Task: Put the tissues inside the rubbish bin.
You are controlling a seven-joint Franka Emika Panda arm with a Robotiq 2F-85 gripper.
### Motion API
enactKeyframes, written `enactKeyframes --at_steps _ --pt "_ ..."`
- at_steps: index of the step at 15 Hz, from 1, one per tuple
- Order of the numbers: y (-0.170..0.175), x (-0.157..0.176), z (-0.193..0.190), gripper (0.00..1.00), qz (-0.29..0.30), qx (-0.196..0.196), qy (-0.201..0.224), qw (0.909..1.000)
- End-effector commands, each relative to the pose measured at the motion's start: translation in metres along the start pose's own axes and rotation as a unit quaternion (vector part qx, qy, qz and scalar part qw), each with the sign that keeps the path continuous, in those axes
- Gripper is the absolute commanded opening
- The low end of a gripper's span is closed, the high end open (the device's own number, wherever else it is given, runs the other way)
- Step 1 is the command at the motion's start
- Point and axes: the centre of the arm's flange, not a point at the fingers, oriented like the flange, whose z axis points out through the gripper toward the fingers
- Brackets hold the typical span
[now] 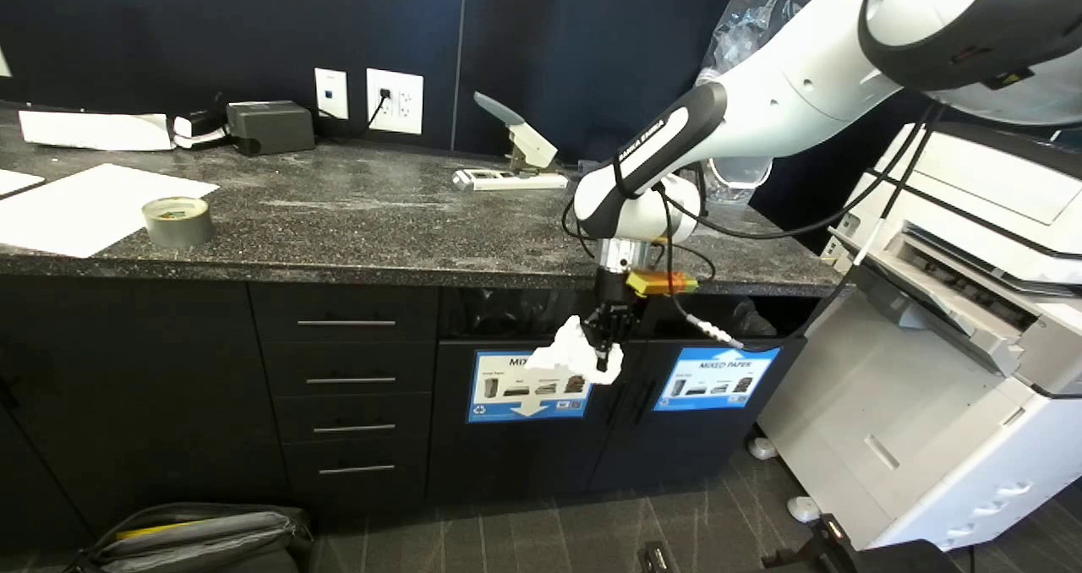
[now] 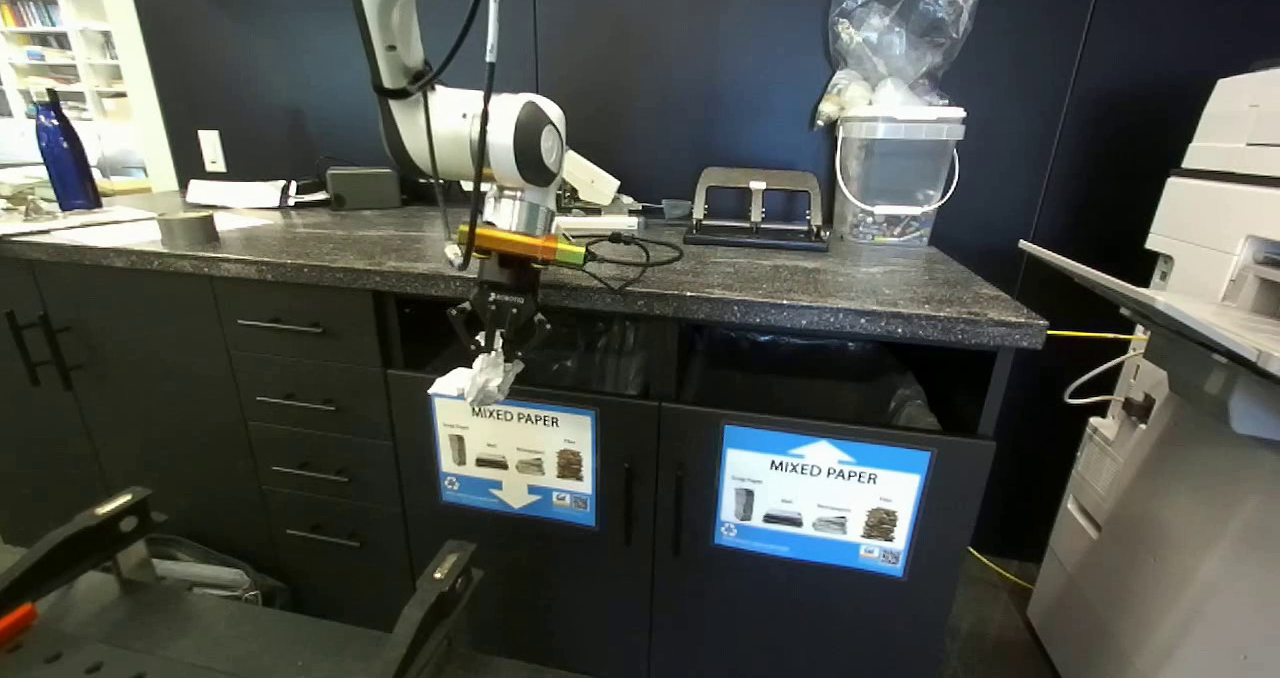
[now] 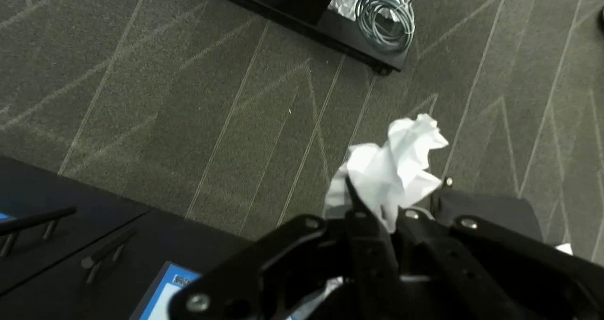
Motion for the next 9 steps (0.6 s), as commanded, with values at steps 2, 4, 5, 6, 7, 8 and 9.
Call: enactKeyframes --at_steps 2,4,5,6,7,8,9 --pt "-0.035 -0.071 0.040 0.06 0.059 -0.008 0.107 0.9925" --pt "-0.041 -0.082 0.052 0.06 0.081 -0.020 0.150 0.9852" --pt "-0.041 -0.086 0.055 0.06 0.094 -0.024 0.171 0.9806" --pt "-0.041 -0.085 0.058 0.06 0.105 -0.027 0.192 0.9754" --pt "-0.041 -0.081 0.061 0.06 0.115 -0.028 0.214 0.9696" --pt "-0.041 -0.078 0.063 0.06 0.124 -0.030 0.233 0.9642" --pt "-0.041 -0.071 0.068 0.06 0.128 -0.033 0.251 0.9591"
